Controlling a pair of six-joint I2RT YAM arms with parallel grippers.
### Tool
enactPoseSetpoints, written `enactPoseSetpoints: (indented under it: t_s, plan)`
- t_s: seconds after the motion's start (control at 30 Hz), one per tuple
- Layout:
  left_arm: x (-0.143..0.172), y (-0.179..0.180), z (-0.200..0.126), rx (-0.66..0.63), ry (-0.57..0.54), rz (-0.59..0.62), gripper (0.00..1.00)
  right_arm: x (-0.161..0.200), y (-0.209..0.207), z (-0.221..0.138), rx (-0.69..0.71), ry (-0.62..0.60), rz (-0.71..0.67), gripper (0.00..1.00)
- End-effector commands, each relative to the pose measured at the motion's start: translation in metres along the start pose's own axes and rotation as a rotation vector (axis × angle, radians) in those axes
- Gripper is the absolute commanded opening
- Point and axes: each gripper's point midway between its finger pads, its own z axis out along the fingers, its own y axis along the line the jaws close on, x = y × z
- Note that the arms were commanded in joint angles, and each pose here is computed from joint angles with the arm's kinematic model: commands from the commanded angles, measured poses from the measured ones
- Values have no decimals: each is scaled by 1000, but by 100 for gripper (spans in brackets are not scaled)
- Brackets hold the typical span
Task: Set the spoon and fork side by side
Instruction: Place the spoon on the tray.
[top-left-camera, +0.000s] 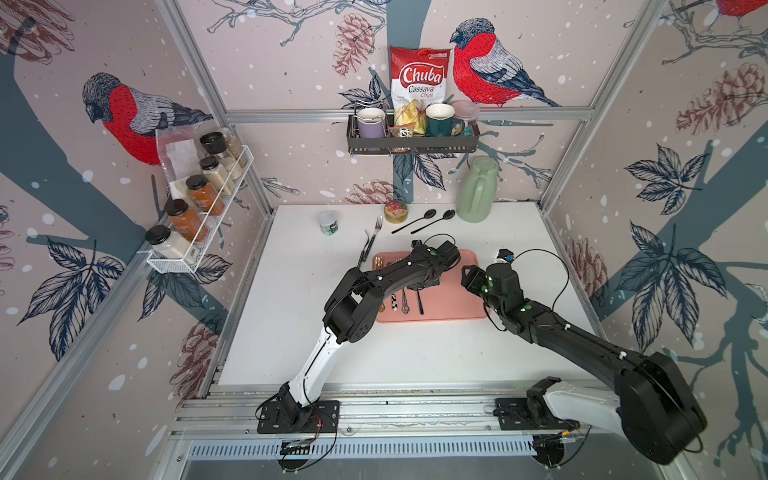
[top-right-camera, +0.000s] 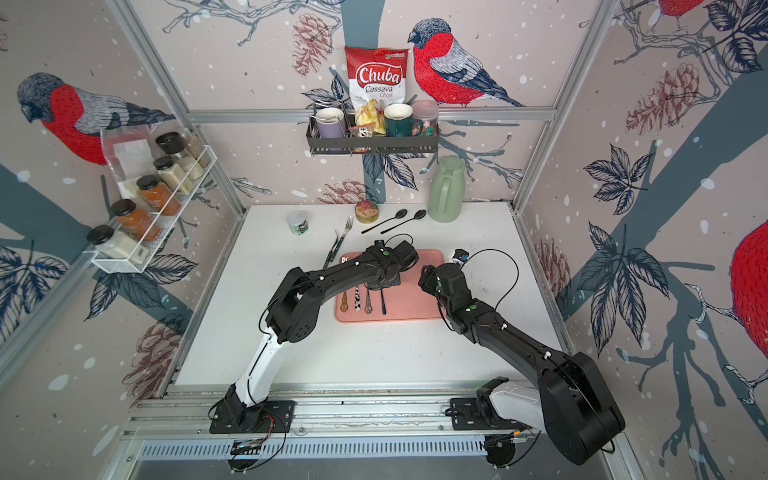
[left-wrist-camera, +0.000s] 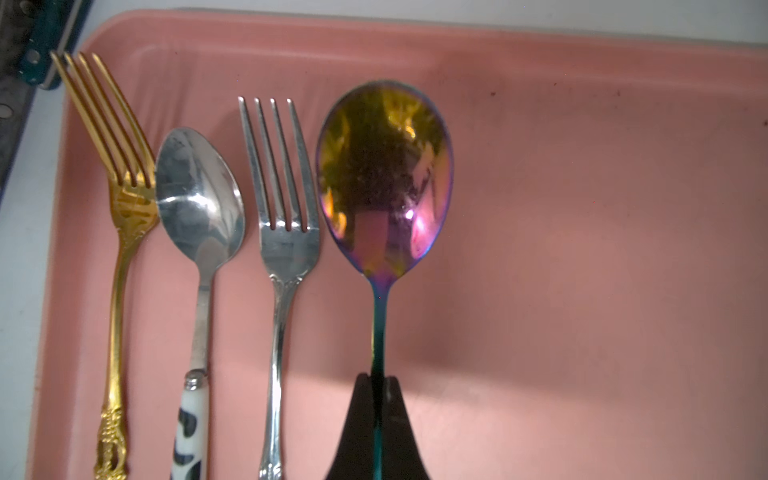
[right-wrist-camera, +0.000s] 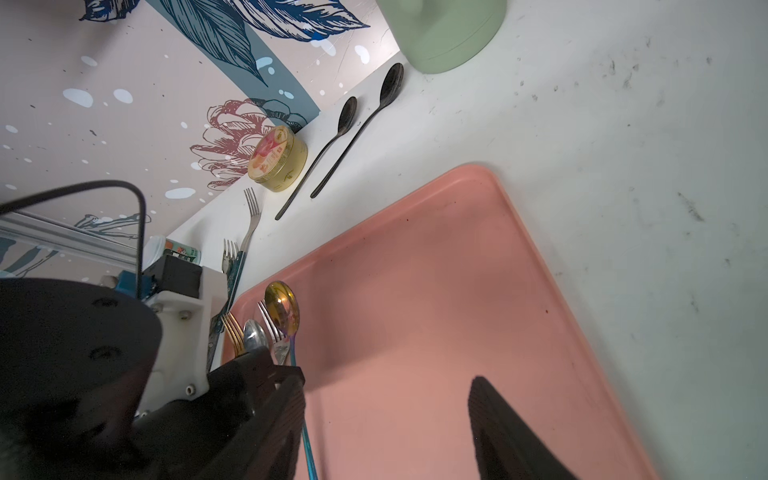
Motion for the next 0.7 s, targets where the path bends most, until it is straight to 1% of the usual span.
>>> enactPoseSetpoints:
  t_s: [0.0, 0.17, 0.27, 0.53, 0.67]
  plan:
    - [0, 8, 4, -33, 22, 45, 0, -3, 4, 0, -19, -12, 10, 65]
    - [-3, 14, 9, -64, 39, 88, 0, -3, 4, 0, -19, -10, 10, 65]
    - [-4, 11, 11, -49, 46, 88, 0, -3, 4, 0, -19, -10, 10, 65]
    - [-2, 14, 20, -62, 69, 98, 0, -3, 4, 1, -18, -8, 10, 64]
    - [-3, 16, 19, -66, 67, 101, 10, -3, 5, 1, -18, -7, 10, 65]
